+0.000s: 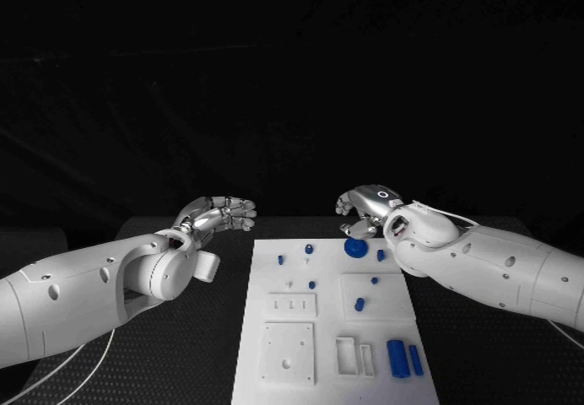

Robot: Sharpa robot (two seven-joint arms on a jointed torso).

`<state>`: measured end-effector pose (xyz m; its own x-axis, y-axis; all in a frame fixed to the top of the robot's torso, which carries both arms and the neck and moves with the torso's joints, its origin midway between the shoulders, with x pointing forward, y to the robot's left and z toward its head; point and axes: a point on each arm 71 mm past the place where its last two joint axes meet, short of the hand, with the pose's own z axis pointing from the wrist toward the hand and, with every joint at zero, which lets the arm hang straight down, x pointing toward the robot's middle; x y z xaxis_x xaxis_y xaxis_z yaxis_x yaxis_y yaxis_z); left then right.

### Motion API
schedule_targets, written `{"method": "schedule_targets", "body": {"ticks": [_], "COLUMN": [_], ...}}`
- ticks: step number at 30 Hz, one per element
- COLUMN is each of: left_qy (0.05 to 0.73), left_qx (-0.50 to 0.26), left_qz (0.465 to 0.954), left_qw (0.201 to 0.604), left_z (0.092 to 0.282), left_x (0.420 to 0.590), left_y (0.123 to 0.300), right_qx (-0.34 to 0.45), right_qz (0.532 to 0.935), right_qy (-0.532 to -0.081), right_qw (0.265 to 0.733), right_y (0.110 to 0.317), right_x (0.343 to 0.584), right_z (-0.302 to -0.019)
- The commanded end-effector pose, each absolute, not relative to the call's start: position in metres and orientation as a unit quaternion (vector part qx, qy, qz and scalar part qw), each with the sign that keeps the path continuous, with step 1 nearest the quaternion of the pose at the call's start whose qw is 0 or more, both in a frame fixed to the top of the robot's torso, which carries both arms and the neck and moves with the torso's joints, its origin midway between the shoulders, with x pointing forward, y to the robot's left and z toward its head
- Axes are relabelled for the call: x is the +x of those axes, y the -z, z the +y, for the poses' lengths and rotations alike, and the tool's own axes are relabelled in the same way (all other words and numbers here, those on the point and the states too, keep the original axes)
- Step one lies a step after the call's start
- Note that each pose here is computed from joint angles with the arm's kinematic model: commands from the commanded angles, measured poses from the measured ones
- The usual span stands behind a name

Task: Assemble the parts on the task board

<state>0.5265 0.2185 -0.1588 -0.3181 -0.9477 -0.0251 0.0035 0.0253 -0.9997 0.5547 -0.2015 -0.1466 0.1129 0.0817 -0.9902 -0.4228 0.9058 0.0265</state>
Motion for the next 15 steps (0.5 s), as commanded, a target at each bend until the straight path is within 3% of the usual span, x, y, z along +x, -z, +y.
{"method": "schedule_targets", "body": {"ticks": [1,8,15], "left_qy": [0.577,0.574,0.574], "left_qx": [-0.399,-0.401,-0.401], "left_qz": [0.573,0.573,0.575], "left_qw": [0.424,0.425,0.424], "left_z": [0.217,0.220,0.220], "left_x": [0.527,0.529,0.530], "left_y": [0.155,0.156,0.156], "right_qx": [-0.131,-0.137,-0.151], "right_qz": [0.680,0.696,0.707], "right_qy": [-0.176,-0.142,-0.128], "right_qw": [0.700,0.691,0.679], "right_y": [0.154,0.159,0.169], "right_x": [0.552,0.557,0.557], "right_z": [-0.208,-0.225,-0.222]}}
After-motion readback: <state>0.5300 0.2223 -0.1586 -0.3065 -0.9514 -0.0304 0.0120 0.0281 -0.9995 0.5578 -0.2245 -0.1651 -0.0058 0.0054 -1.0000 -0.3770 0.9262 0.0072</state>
